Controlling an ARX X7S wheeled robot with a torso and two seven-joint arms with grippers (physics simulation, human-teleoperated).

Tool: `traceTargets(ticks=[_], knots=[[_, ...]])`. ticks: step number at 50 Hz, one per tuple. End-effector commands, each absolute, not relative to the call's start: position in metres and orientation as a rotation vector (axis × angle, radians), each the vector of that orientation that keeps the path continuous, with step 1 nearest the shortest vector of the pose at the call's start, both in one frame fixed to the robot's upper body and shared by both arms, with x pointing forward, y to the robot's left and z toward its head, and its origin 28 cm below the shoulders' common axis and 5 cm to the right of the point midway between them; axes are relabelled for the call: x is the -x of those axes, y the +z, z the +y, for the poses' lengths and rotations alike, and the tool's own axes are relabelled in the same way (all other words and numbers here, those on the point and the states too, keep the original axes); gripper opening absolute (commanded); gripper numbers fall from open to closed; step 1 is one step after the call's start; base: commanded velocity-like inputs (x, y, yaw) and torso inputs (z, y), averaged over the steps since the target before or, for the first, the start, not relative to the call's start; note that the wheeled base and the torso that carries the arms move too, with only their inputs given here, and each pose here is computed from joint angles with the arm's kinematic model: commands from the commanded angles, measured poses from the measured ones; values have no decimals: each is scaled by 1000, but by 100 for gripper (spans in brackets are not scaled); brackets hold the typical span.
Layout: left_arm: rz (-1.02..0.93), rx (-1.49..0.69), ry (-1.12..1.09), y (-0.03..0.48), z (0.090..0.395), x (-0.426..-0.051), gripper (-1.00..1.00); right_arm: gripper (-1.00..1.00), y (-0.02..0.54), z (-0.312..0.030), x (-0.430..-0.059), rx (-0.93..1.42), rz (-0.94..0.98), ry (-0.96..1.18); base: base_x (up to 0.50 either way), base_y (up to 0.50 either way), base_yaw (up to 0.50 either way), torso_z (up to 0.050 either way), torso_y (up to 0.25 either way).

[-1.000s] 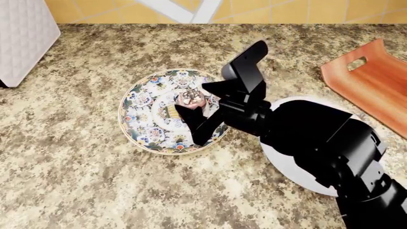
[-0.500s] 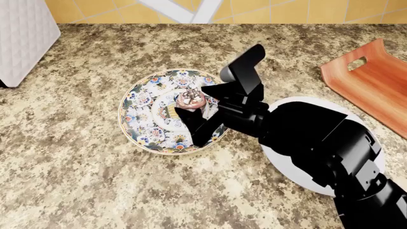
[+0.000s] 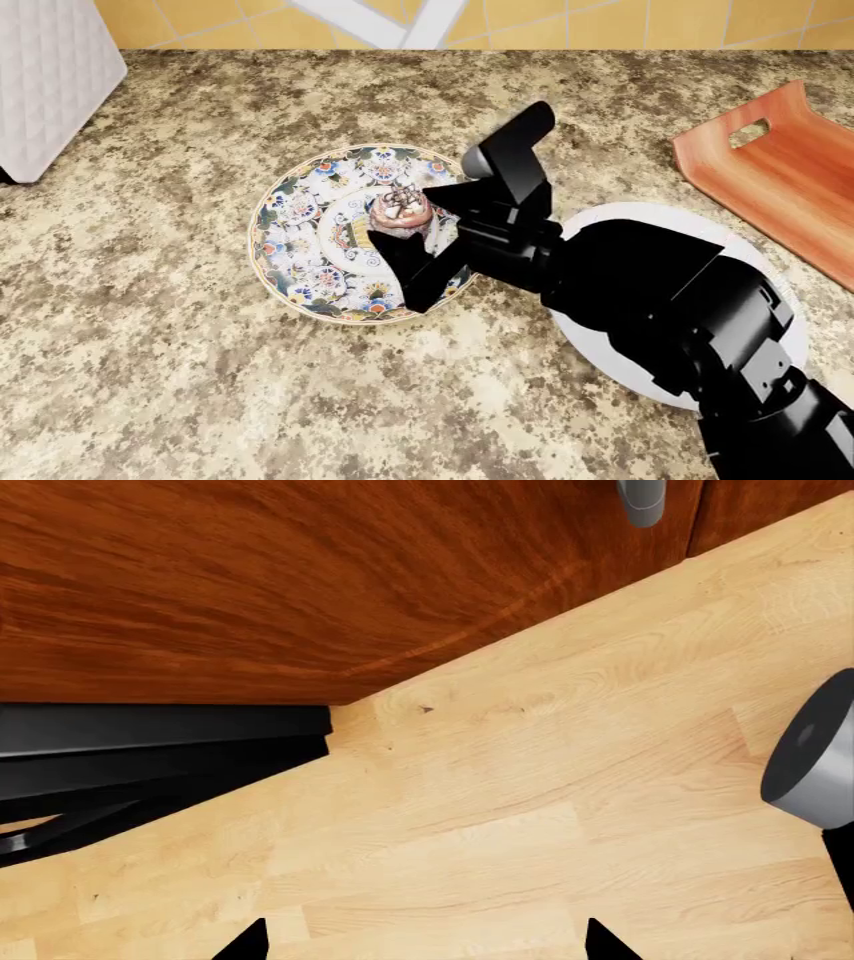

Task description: Move the dessert items from the plate to the tray.

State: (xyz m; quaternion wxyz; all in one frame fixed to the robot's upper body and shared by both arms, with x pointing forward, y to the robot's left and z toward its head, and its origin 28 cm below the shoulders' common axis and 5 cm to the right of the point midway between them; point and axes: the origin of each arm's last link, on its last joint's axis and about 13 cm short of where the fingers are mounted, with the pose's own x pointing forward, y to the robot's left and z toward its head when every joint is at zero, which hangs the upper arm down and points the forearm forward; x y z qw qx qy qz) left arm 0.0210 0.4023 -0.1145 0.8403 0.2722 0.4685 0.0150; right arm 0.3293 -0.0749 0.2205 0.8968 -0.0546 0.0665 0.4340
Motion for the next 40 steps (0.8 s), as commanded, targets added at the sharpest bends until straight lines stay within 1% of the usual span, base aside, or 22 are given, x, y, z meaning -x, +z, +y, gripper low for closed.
traceTargets(ticks=[1,15,16,31,40], knots=[[998,-571,12,-116,400,-20,100,100,218,-75,-330,112,148,895,0,0,0,0,0],[996,-570,13,-116,400,-20,100,100,218,-75,-329,112,150,897,0,0,0,0,0],[996,-570,13,-116,400,-20,100,-100,218,-75,-329,113,150,897,0,0,0,0,0],[995,-569,14,-116,399,-20,100,-100,221,-74,-328,118,135,906,0,0,0,0,0],[993,-569,13,-116,399,-20,100,-100,252,-76,-324,177,26,871,0,0,0,0,2]])
